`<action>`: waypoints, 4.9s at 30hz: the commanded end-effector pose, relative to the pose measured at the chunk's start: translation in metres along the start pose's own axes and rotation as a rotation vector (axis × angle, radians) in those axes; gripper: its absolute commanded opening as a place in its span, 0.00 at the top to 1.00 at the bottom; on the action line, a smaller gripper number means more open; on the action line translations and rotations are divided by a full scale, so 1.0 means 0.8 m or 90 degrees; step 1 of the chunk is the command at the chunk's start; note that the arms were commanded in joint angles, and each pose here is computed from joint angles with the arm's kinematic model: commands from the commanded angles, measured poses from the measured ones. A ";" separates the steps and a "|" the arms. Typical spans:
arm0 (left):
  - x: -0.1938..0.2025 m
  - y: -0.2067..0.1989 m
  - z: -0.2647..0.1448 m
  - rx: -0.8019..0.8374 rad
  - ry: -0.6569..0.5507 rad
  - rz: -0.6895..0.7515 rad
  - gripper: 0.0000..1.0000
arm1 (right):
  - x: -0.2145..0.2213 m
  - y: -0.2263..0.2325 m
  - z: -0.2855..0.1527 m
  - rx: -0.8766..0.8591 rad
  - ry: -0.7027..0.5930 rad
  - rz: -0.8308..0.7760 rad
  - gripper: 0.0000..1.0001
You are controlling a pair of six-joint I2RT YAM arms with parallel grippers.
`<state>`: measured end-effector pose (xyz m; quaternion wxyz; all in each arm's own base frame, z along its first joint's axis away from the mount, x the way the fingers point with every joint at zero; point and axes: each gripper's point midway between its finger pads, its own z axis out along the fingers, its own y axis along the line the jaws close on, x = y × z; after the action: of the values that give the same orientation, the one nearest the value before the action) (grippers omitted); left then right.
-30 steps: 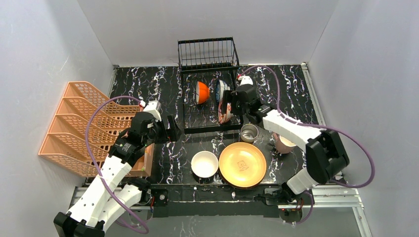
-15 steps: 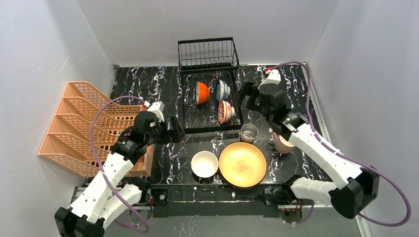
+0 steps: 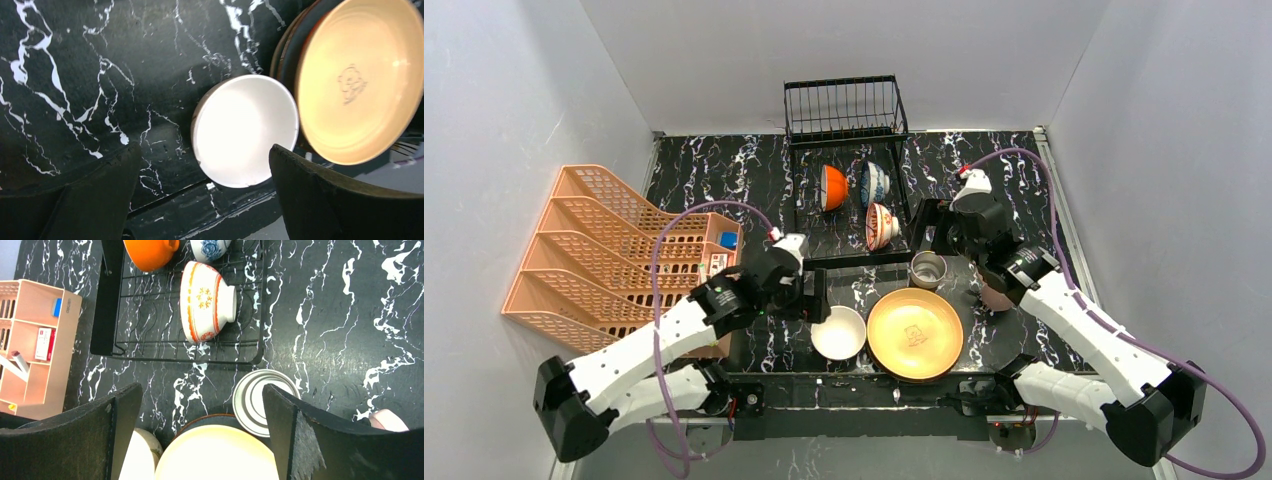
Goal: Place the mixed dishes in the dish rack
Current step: Pick up the bowl from the corner of the board.
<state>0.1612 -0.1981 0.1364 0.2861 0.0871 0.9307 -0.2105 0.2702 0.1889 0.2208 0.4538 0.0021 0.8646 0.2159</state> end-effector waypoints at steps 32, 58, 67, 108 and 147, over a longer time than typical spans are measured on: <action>0.088 0.025 0.058 -0.198 0.115 0.069 0.76 | 0.027 -0.004 0.013 -0.006 0.030 0.015 0.01; 0.010 0.016 0.011 -0.139 -0.012 0.053 1.00 | 0.008 0.088 -0.038 -0.252 0.052 0.048 0.04; -0.044 -0.011 -0.002 0.014 -0.052 -0.059 1.00 | 0.028 0.130 -0.054 -0.389 0.099 0.100 0.01; -0.144 -0.047 -0.054 0.386 -0.193 -0.275 1.00 | 0.027 0.217 -0.051 -0.504 0.119 0.247 0.01; -0.144 -0.034 -0.063 0.329 -0.212 -0.250 1.00 | -0.018 0.254 -0.080 -0.538 0.038 0.292 0.06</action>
<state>0.2234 -0.2041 0.2179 0.3259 -0.0823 0.8076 -0.4845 0.1891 0.3459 0.2805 0.2913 0.0044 0.7456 0.5993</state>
